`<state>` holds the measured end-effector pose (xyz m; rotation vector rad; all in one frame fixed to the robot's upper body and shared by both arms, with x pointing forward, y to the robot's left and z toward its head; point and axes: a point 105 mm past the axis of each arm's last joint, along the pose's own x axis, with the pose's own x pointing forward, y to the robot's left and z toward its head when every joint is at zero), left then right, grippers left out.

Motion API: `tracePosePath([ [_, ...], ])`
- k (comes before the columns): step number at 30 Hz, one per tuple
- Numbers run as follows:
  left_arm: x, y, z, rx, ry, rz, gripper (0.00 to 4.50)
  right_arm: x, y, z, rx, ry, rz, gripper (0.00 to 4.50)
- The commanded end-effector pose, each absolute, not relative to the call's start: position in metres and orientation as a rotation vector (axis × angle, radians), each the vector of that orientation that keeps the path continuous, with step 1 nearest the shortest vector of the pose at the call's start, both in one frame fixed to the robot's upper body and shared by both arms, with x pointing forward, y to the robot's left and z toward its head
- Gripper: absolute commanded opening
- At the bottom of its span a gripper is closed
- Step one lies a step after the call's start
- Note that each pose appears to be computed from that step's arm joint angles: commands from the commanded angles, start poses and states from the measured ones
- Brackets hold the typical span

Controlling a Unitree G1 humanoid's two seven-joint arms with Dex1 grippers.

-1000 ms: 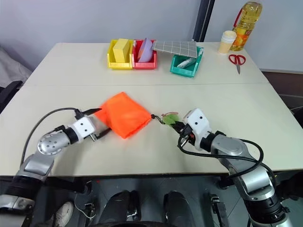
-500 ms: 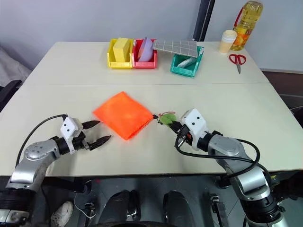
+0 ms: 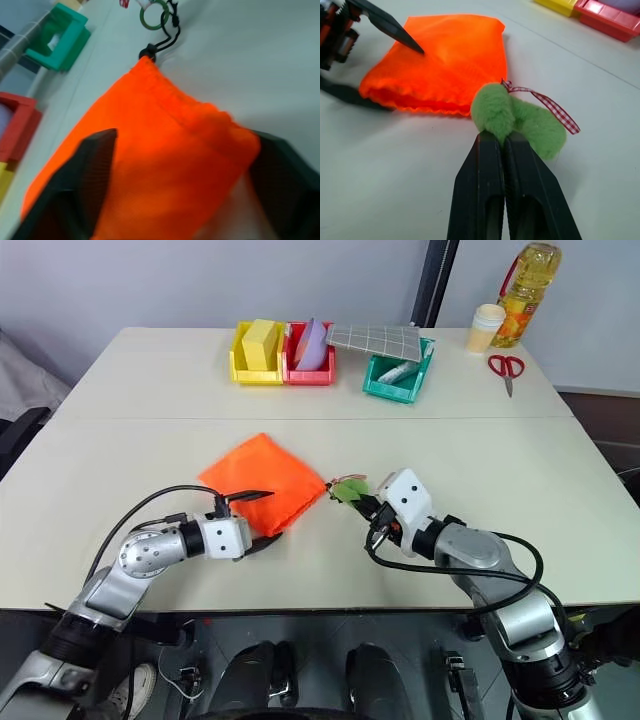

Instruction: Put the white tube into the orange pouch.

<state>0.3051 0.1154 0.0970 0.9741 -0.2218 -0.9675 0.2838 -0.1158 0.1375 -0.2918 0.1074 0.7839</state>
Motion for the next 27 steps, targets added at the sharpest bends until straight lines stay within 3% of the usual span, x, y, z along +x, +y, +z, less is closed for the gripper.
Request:
tracePosePath([
  [1, 0.311, 0.113, 0.108, 0.977, -0.279, -0.943, 1.63, 0.284, -0.114, 0.148, -0.296, 0.052, 0.772, 0.0],
  [4, 0.313, 0.115, 0.11, 0.97, -0.294, -0.936, 0.03, 0.284, -0.114, 0.148, -0.297, 0.051, 0.769, 0.0],
  [8, 0.314, 0.142, 0.113, 0.948, -0.29, -0.909, 0.03, 0.285, -0.116, 0.149, -0.299, 0.047, 0.759, 0.0],
  [14, 0.325, 0.228, 0.104, 1.03, -0.138, -0.735, 0.03, 0.281, -0.111, 0.15, -0.291, 0.047, 0.798, 0.0],
  [17, 0.328, 0.25, 0.103, 1.055, -0.107, -0.678, 0.03, 0.279, -0.106, 0.15, -0.283, 0.044, 0.822, 0.0],
  [25, 0.32, 0.245, 0.105, 0.704, -0.056, -0.714, 0.03, 0.28, -0.099, 0.148, -0.272, 0.043, 0.839, 0.0],
  [27, 0.314, 0.241, 0.108, 0.569, 0.003, -0.763, 0.57, 0.28, -0.099, 0.147, -0.269, 0.045, 0.837, 0.0],
])
